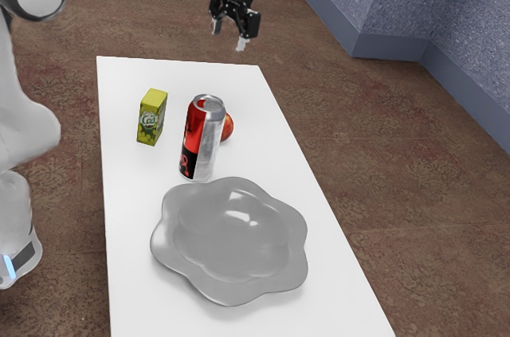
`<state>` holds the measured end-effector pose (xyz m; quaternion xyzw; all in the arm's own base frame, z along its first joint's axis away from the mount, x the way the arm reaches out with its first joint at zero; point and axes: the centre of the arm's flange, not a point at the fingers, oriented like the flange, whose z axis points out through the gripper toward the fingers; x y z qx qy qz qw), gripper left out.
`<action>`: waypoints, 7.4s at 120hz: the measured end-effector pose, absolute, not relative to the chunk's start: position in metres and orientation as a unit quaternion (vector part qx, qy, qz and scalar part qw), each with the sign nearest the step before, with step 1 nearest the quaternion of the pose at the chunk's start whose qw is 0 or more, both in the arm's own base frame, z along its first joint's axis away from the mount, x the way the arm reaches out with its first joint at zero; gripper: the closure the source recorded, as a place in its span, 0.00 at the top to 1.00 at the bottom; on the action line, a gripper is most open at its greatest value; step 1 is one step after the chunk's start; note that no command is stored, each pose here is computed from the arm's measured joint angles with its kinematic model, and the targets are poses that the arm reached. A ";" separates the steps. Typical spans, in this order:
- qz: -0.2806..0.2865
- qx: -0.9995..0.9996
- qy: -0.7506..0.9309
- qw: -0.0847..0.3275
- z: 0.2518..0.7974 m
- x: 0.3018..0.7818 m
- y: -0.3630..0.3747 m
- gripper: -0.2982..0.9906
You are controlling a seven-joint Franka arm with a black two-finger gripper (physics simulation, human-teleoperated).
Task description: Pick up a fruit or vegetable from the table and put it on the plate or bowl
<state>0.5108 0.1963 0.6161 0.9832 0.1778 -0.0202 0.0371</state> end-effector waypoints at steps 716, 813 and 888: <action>-0.160 0.984 -0.040 -0.072 0.482 0.452 -0.244 0.40; -0.121 0.989 -0.060 -0.066 0.453 0.434 -0.298 0.67; -0.033 0.997 0.068 -0.021 0.556 0.525 -0.186 0.75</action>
